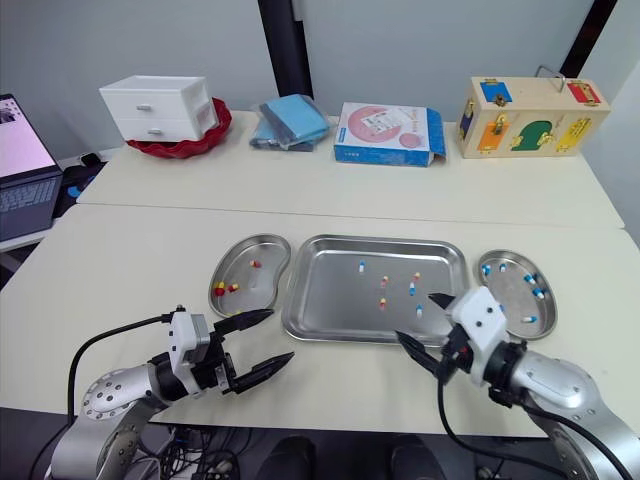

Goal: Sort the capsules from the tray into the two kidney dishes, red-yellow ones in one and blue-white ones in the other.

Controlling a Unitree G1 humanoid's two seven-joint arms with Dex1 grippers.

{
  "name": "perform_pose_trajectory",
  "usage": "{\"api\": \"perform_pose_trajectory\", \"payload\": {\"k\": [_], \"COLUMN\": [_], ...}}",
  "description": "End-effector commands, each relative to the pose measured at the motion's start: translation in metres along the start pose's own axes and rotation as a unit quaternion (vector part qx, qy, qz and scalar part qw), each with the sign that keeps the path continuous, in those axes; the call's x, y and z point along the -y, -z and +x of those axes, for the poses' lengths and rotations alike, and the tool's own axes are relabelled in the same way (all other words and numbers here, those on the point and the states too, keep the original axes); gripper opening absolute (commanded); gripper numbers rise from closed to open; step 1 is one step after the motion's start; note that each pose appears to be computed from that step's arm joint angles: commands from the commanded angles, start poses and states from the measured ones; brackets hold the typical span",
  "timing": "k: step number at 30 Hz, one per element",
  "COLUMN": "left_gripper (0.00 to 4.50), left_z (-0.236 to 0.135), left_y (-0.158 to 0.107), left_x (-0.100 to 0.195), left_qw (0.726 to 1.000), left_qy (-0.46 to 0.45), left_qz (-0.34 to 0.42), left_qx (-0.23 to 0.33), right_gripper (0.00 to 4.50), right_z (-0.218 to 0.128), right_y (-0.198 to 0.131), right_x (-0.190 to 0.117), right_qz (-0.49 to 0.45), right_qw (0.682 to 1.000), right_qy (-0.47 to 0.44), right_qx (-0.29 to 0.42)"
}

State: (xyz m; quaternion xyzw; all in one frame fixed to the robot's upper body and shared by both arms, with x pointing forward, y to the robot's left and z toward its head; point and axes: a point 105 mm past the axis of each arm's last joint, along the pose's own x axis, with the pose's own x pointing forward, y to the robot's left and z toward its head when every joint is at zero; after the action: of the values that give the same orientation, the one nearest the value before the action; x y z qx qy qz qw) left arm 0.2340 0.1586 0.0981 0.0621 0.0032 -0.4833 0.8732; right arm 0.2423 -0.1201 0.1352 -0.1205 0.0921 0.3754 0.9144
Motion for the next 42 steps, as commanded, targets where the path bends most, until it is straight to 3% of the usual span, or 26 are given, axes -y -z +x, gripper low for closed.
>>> {"api": "perform_pose_trajectory", "payload": {"k": [1, 4, 16, 26, 34, 37, 42], "left_gripper": [4.50, 4.50, 4.50, 4.50, 4.50, 4.50, 4.50], "left_z": [0.001, 0.002, 0.007, 0.008, 0.007, 0.007, 0.004], "left_y": [-0.009, -0.010, -0.012, -0.014, -0.011, -0.011, -0.010], "left_x": [-0.001, 0.000, 0.001, 0.002, 0.005, 0.005, 0.003], "left_qw": [1.000, 1.000, 1.000, 1.000, 1.000, 1.000, 1.000], "left_qy": [-0.003, -0.004, 0.002, 0.003, -0.002, -0.004, -0.008], "left_qz": [0.019, 0.018, 0.016, 0.018, 0.015, 0.015, 0.016], "left_qx": [0.014, 0.015, 0.018, 0.018, 0.019, 0.019, 0.018], "right_gripper": [4.07, 3.18, 3.18, 3.18, 3.18, 2.65, 1.32], "right_z": [0.015, 0.035, 0.114, 0.145, 0.162, 0.165, 0.165], "right_y": [-0.006, -0.016, -0.031, -0.035, -0.018, -0.014, -0.012], "right_x": [0.009, 0.009, 0.013, 0.020, 0.019, 0.019, 0.017], "right_qz": [-0.003, -0.012, 0.000, 0.010, 0.002, -0.003, -0.016], "right_qw": [1.000, 1.000, 0.996, 0.995, 0.993, 0.993, 0.993], "right_qy": [0.026, 0.023, 0.065, 0.066, 0.058, 0.057, 0.052], "right_qx": [-0.002, -0.003, -0.064, -0.077, -0.102, -0.107, -0.109]}}
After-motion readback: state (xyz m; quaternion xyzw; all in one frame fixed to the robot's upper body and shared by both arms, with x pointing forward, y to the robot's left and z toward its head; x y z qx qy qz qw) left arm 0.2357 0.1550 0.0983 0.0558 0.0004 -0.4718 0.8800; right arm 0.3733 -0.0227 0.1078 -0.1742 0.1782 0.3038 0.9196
